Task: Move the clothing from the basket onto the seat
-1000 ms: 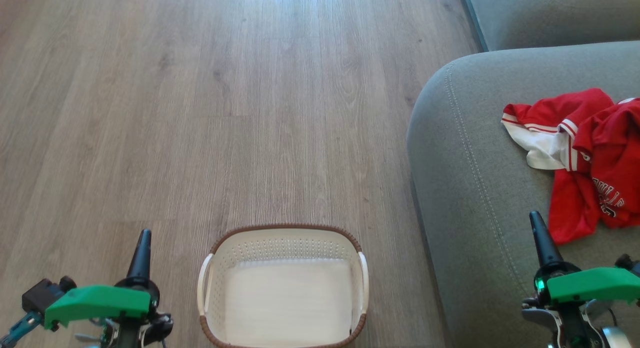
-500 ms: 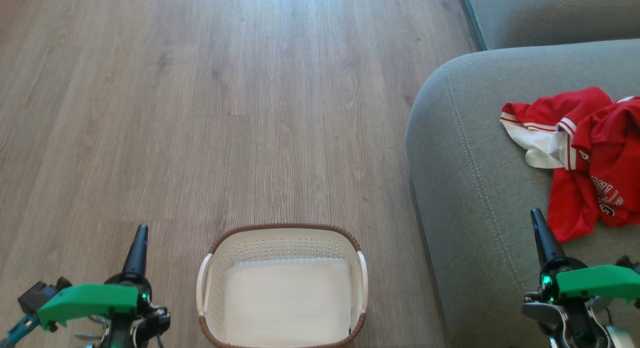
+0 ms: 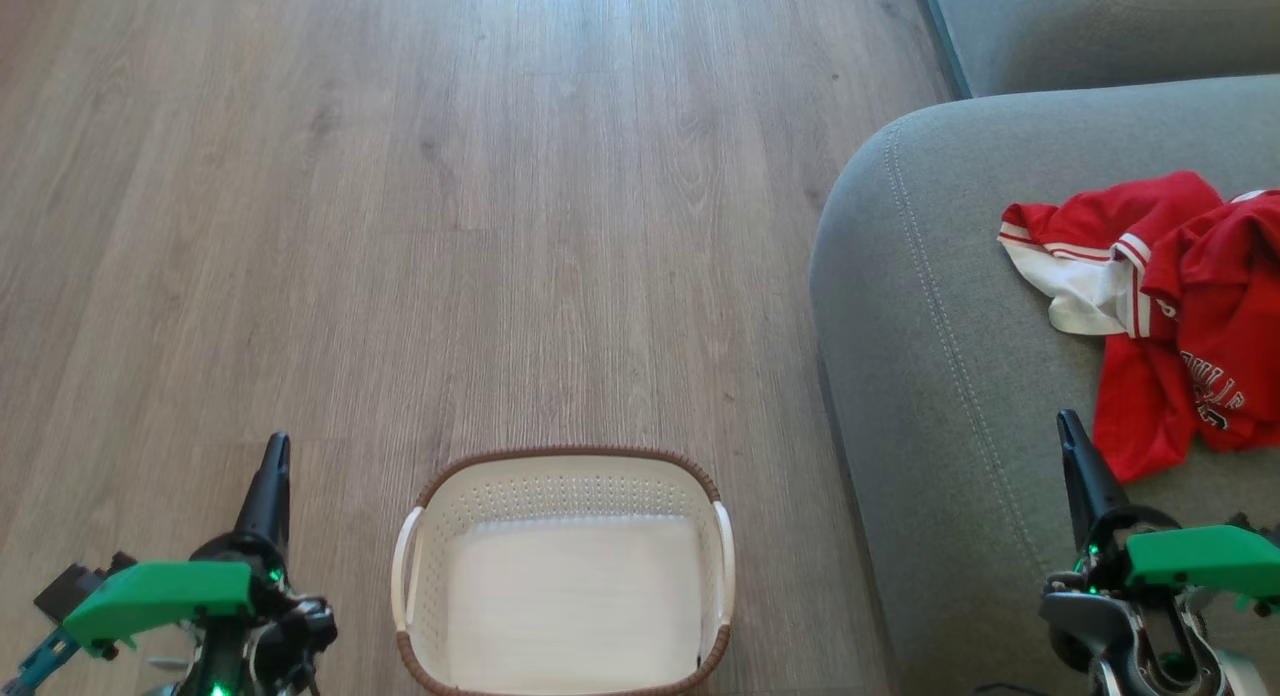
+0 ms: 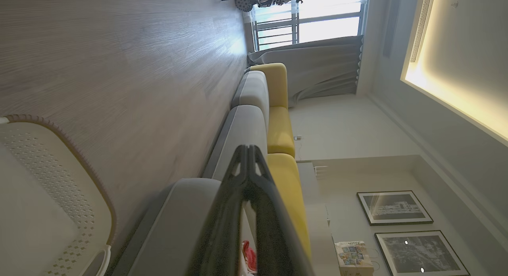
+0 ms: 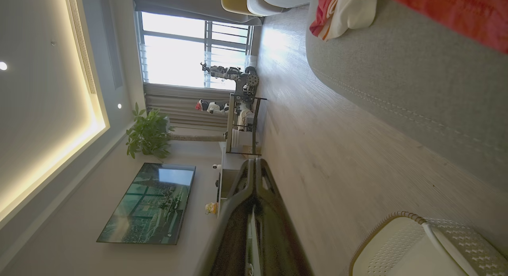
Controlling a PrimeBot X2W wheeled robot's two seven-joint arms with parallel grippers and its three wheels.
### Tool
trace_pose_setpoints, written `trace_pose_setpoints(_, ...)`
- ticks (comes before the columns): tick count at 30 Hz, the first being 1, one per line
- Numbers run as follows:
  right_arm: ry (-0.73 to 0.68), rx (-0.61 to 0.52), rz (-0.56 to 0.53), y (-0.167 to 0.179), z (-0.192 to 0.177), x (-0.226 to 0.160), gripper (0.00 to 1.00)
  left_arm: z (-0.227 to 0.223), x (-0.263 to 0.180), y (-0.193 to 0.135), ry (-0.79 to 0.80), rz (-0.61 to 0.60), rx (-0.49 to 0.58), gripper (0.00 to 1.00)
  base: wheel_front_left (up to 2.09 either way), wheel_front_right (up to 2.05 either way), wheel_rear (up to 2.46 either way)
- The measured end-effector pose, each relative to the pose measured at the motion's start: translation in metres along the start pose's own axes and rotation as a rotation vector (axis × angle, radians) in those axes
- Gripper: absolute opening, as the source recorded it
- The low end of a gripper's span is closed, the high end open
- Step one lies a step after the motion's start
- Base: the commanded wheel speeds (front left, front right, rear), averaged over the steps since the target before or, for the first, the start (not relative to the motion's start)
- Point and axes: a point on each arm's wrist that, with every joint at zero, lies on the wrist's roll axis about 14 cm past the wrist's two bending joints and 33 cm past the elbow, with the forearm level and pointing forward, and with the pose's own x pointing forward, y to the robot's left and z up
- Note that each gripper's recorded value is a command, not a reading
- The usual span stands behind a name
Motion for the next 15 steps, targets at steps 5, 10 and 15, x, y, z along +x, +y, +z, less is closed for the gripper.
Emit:
trace_pose_setpoints(5, -0.007, 0.054, -0.001, -0.0010, 0.0020, 0.0000, 0.00, 0.0027, 0.0000, -0.0001, -0.006, -0.006, -0.056, 0.00, 0.00, 0.00, 0.00)
trace_pose_setpoints(10, -0.005, 0.096, 0.016, 0.0046, 0.0025, 0.0041, 0.00, 0.0039, 0.0022, -0.0044, -0.011, -0.025, -0.101, 0.00, 0.00, 0.00, 0.00)
trace_pose_setpoints(15, 0.000, 0.096, 0.016, 0.0047, 0.0018, 0.0042, 0.00, 0.0030, 0.0039, -0.0073, -0.006, -0.033, -0.104, 0.00, 0.00, 0.00, 0.00)
